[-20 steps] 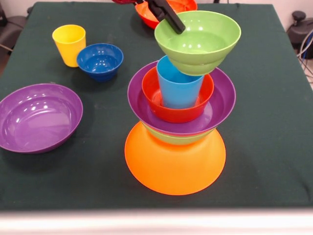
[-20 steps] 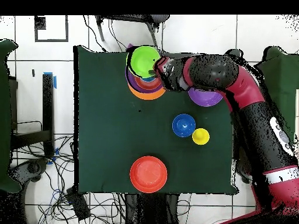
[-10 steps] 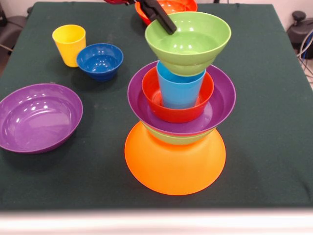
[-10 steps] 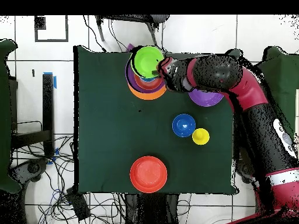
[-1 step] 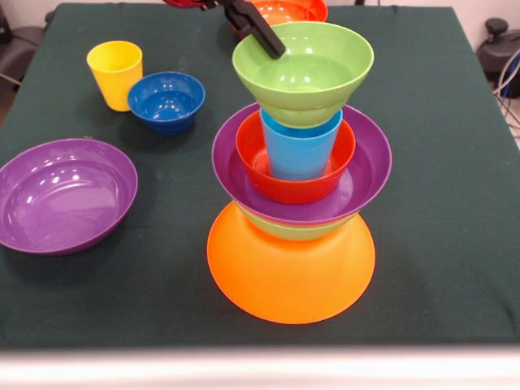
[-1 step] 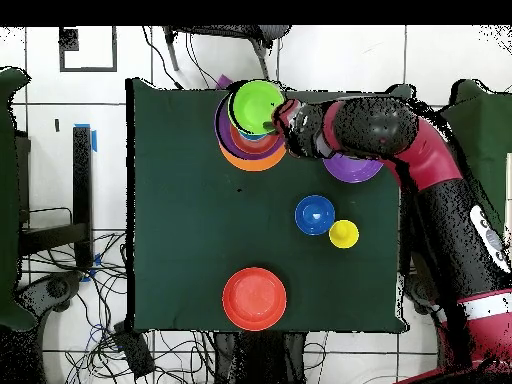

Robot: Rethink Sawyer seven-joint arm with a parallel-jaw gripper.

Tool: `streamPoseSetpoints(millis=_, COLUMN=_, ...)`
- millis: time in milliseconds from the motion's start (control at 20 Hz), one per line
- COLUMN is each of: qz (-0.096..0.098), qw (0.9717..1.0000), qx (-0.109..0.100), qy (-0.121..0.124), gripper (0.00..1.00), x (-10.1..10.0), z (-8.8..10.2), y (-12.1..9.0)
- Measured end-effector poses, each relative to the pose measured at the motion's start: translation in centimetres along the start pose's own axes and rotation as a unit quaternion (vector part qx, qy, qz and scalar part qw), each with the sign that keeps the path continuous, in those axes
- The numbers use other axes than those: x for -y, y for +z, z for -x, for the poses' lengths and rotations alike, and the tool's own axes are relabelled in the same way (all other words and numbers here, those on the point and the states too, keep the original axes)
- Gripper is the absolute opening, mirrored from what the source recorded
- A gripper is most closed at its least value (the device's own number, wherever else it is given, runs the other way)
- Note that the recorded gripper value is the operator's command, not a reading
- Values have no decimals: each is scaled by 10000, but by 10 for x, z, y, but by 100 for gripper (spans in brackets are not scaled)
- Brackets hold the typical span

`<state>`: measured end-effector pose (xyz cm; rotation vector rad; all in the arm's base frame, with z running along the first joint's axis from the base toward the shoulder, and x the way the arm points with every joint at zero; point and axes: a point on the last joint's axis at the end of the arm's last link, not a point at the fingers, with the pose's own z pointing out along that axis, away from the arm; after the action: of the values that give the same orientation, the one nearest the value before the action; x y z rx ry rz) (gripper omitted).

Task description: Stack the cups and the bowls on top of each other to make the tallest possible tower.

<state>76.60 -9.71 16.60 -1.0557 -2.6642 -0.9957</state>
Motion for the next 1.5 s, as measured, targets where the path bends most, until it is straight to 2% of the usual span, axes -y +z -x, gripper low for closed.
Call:
streamPoseSetpoints(millis=550, qz=-18, qw=10000, qx=-1, qy=-32, gripper=0, x=2, z=-3, y=3)
streamPoseSetpoints(millis=1100, qz=17, qw=9999, qx=120, qy=-79, gripper=0, x=12, z=-11, y=14)
streamPoseSetpoints(millis=1500, qz=-3, qw=9999, qx=141, qy=-62, gripper=0, x=21, z=-9, y=11)
